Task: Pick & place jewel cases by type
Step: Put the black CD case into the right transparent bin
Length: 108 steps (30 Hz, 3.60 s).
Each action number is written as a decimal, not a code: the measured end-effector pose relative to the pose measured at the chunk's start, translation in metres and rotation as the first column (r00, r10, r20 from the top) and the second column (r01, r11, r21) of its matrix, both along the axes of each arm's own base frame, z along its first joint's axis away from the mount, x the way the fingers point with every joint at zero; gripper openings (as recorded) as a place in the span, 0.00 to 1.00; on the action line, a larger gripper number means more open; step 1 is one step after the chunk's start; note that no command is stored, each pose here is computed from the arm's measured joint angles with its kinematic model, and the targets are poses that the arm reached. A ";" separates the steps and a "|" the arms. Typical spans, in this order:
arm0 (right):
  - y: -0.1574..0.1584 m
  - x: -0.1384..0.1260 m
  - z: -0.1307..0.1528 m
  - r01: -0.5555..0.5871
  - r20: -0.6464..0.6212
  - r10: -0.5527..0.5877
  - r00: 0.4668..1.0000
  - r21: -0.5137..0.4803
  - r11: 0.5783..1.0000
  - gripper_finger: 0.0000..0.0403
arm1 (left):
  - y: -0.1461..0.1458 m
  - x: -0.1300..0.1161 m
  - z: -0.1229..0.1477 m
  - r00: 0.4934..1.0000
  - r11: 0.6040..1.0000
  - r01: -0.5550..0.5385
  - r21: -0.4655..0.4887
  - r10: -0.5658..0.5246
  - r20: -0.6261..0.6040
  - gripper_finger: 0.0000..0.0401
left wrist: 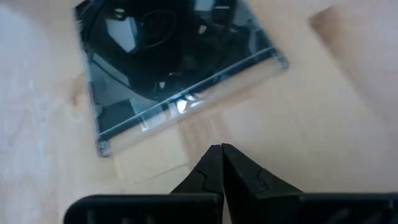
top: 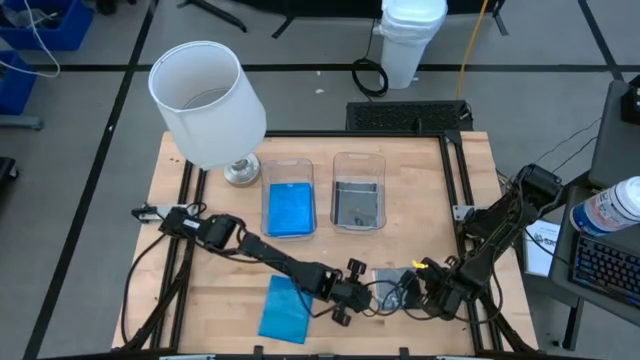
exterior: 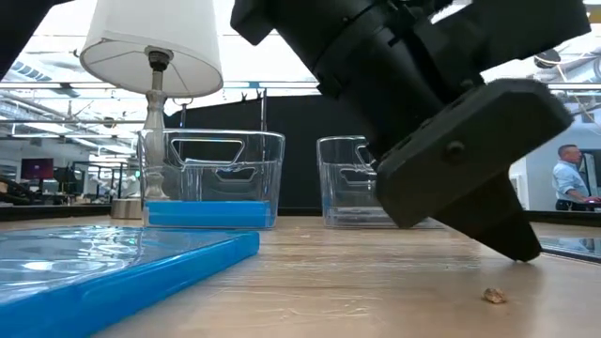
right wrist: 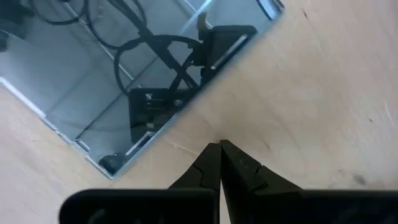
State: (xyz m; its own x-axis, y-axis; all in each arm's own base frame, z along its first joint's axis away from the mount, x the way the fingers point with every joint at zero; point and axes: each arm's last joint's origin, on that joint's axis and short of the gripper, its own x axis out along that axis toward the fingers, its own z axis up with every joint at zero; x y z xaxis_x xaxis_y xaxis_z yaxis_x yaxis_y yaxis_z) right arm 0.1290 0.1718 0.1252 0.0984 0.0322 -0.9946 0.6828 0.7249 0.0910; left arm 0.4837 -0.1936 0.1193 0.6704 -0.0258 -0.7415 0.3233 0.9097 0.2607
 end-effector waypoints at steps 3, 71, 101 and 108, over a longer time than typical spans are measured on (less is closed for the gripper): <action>0.000 0.002 0.000 -0.006 0.024 0.006 1.000 0.003 1.000 0.00 | 0.001 0.000 0.000 0.999 0.999 0.032 0.035 -0.032 0.003 0.02; -0.011 0.008 -0.027 -0.130 0.336 0.123 0.934 0.000 0.991 0.00 | 0.007 0.004 -0.006 0.970 0.897 0.232 0.376 -0.244 -0.016 0.14; -0.011 0.010 -0.030 -0.124 0.421 0.111 0.900 0.004 0.992 0.00 | -0.035 0.006 0.006 0.826 0.828 0.457 0.326 -0.530 0.189 0.15; -0.011 0.012 -0.029 -0.112 0.454 0.106 0.885 -0.013 0.994 0.00 | -0.018 0.017 0.020 0.888 0.865 0.223 0.450 -0.370 0.272 0.14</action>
State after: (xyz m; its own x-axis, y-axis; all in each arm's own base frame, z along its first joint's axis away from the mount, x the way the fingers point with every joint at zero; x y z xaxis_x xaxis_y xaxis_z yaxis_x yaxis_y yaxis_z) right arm 0.1414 0.1610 0.0958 0.5338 0.0818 -0.8416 0.4815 0.7888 0.3820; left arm 0.5008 -0.2112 0.1392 0.8875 -0.0191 -0.4604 0.3854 0.5784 0.7190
